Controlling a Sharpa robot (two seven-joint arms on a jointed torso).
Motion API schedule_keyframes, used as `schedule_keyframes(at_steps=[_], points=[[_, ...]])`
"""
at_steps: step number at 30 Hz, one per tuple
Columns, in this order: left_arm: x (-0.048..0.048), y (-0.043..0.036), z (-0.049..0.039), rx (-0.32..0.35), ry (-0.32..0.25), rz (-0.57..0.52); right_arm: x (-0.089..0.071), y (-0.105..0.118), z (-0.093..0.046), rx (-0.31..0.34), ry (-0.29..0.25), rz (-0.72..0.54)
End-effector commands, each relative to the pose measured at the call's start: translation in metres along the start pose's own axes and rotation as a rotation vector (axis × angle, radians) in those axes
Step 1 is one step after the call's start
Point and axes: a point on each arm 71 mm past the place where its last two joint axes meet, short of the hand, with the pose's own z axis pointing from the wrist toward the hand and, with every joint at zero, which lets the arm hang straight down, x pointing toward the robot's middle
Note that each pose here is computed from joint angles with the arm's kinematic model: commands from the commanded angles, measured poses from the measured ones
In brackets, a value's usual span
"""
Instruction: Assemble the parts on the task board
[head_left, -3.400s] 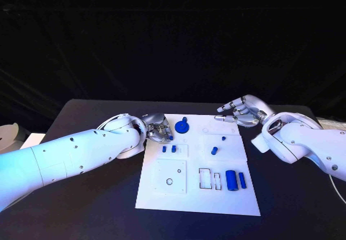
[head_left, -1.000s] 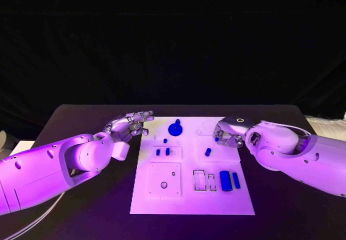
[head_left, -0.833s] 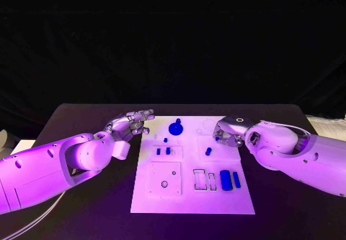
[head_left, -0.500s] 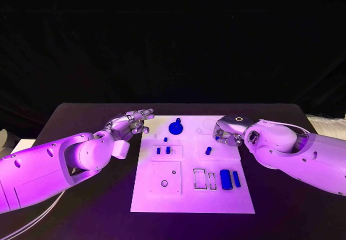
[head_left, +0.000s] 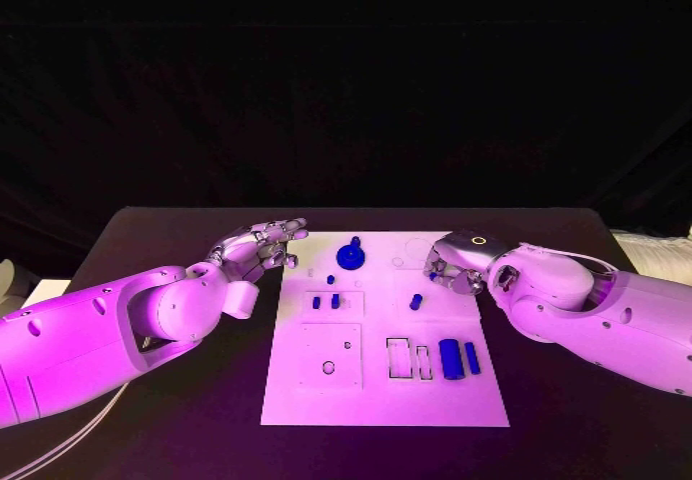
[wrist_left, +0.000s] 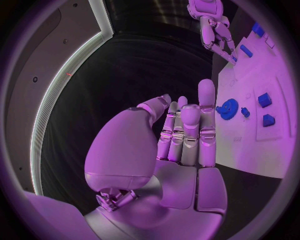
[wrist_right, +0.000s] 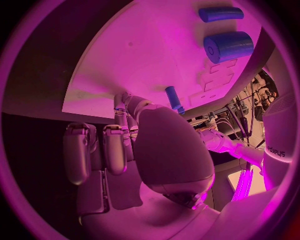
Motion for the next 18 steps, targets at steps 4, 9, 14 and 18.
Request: schedule_keyframes(at_steps=[4, 9, 14, 18], points=[[0.0014, -0.0004, -0.0003, 0.002, 0.026, 0.005, -0.0078, 0.0041, -0.0005, -0.025, -0.089, 0.029], [0.0013, 0.0000, -0.0006, -0.004, 0.031, 0.011, -0.0099, 0.0039, -0.0024, -0.023, -0.099, 0.035], [0.0011, -0.0001, -0.0007, -0.005, 0.033, 0.016, -0.0119, 0.0041, -0.0043, -0.024, -0.108, 0.040], [0.0008, -0.0001, -0.0008, -0.004, 0.034, 0.017, -0.0146, 0.0051, -0.0071, -0.028, -0.123, 0.047]])
